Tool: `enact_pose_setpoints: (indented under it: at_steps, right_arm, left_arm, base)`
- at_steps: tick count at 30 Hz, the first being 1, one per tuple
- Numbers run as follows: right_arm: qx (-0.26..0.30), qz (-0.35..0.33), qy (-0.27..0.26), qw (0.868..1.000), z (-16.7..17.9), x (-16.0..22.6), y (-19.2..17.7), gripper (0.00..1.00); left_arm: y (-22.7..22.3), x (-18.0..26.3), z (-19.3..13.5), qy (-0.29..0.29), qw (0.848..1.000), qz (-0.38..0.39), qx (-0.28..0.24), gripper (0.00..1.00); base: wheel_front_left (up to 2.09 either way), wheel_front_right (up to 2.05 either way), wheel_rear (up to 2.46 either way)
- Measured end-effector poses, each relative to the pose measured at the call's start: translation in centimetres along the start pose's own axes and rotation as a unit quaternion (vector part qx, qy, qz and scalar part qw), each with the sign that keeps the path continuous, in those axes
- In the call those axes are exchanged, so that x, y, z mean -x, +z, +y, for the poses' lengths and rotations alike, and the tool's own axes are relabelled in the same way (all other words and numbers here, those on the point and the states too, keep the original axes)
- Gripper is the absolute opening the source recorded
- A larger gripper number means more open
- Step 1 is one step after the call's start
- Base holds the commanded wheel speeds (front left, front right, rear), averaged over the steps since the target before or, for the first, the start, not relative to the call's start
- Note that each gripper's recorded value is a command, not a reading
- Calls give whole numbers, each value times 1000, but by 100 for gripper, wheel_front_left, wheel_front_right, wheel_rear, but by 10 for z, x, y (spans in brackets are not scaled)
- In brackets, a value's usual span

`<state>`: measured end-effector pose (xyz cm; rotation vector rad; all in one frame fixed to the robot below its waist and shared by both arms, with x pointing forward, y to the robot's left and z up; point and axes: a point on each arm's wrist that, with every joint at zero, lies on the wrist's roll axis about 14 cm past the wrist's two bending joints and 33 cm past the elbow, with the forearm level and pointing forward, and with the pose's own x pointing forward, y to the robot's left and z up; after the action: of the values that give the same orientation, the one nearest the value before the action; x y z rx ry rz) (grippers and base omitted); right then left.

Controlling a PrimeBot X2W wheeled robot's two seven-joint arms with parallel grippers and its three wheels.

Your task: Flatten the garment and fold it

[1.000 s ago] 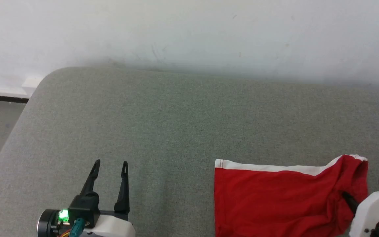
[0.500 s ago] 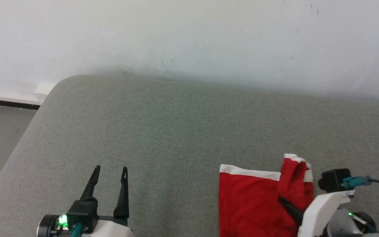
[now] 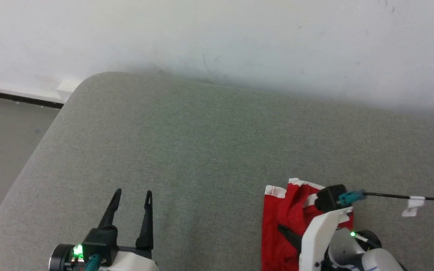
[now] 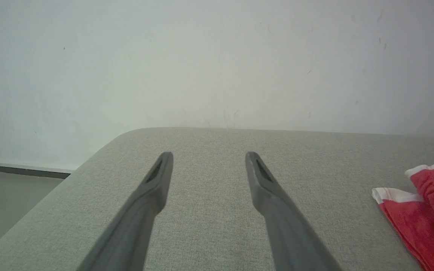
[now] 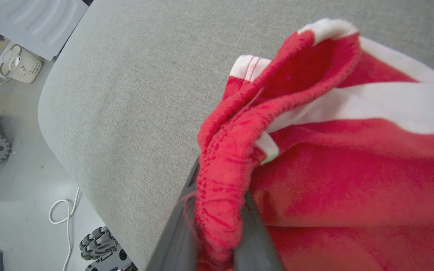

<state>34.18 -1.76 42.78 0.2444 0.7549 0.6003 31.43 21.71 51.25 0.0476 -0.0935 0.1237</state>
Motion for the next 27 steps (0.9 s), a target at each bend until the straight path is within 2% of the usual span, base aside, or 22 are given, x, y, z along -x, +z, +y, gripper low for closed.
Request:
enact_pose_setpoints:
  at_steps: [8,9,10,16,19,21,24,27]
  right_arm:
    - [18,59,21,998,15,-21,-30,0]
    - [21,60,24,998,17,-22,-31,37]
    - [22,57,26,998,19,-23,-31,100]
    - [40,14,46,998,32,-19,-11,100]
    - [69,-43,36,996,23,-6,22,100]
    - [111,-85,12,990,8,8,48,100]
    - [189,-152,-57,968,-31,38,90,100]
    - [256,-212,-133,934,-70,75,122,100]
  left_arm:
    - [-6,-1,3,8,1000,10,0,100]
    - [-5,-2,3,8,1000,9,0,100]
    - [-6,-2,3,8,1000,9,0,100]
    - [-5,-4,-1,1,1000,7,6,100]
    - [-2,-7,-5,-4,1000,1,8,100]
    - [2,-9,-8,-10,1000,-5,12,100]
    - [7,-13,-14,-20,1000,-14,16,100]
    - [11,-17,-22,-33,999,-21,21,100]
  base:
    - [0,0,0]
    - [0,0,0]
    - [0,0,0]
    - [0,0,0]
    - [0,0,0]
    - [0,0,0]
    - [0,0,0]
    - [0,0,0]
